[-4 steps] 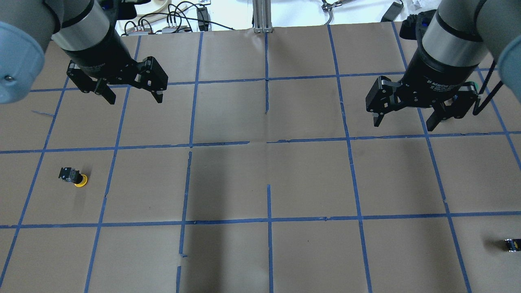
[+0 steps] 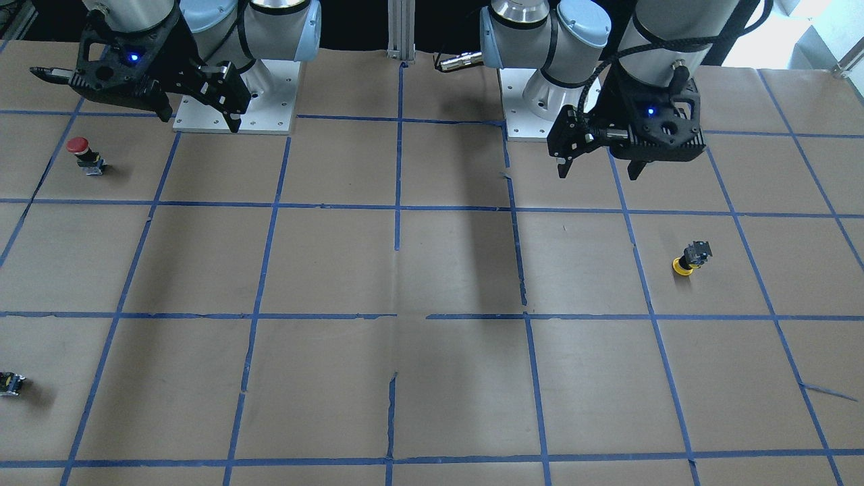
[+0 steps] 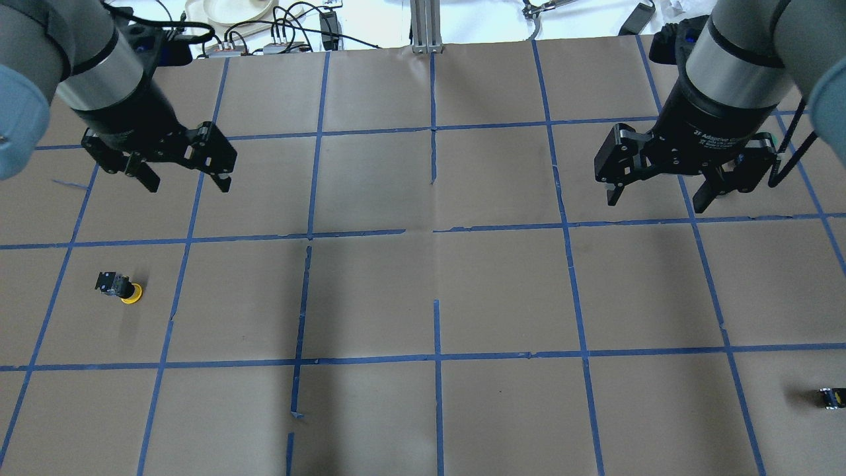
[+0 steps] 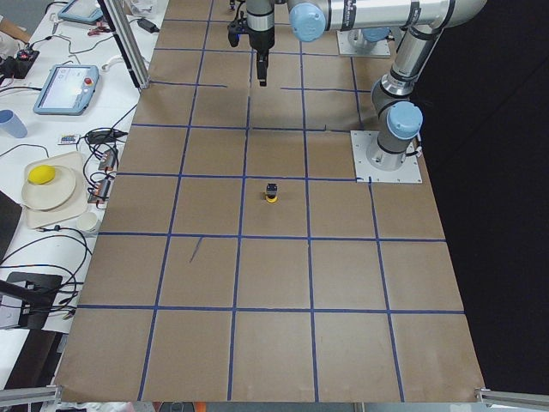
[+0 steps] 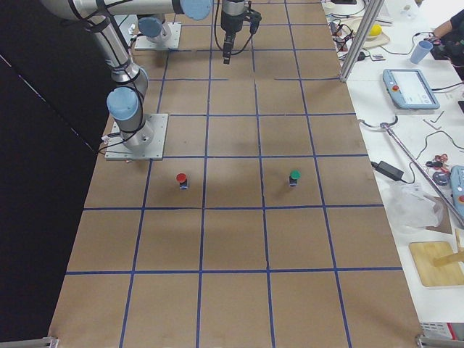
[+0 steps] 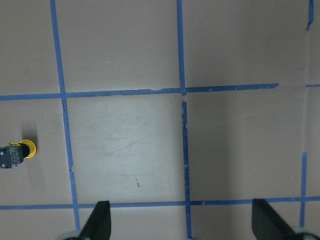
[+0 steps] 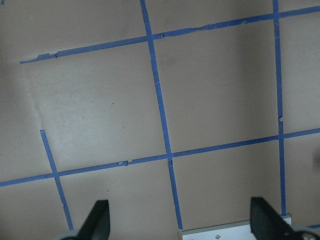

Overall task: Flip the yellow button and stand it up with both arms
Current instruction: 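Move the left gripper down toward the yellow button lying on its side, then close the left gripper on the yellow button's body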

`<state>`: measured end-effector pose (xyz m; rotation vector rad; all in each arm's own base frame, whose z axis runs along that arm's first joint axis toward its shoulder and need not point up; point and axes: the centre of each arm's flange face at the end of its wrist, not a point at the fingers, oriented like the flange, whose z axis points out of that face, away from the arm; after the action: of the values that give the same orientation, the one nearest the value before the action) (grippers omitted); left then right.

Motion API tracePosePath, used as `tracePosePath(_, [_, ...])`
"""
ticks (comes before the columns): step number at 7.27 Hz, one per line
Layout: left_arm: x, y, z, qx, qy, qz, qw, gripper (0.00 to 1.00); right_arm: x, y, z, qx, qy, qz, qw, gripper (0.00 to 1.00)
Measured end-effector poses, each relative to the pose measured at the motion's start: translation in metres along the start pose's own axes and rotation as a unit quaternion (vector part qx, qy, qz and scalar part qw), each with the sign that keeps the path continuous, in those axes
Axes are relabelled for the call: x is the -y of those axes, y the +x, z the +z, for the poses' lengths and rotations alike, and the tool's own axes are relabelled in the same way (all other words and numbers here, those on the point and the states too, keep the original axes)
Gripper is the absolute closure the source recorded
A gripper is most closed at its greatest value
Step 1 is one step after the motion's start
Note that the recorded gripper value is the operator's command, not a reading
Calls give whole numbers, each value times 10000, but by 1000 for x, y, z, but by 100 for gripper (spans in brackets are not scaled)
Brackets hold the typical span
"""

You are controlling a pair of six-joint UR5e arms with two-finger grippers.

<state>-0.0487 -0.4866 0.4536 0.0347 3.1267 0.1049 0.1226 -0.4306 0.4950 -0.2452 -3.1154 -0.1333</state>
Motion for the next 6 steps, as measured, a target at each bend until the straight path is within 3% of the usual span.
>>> tracePosePath(3, [-9, -134, 59, -166, -167, -511, 9984, 1, 1, 0, 0, 1, -5, 5, 10000, 0])
tracePosePath(6, [-31, -212, 159, 70, 124, -281, 9995, 1, -1, 2, -5, 21, 36, 58, 10000, 0])
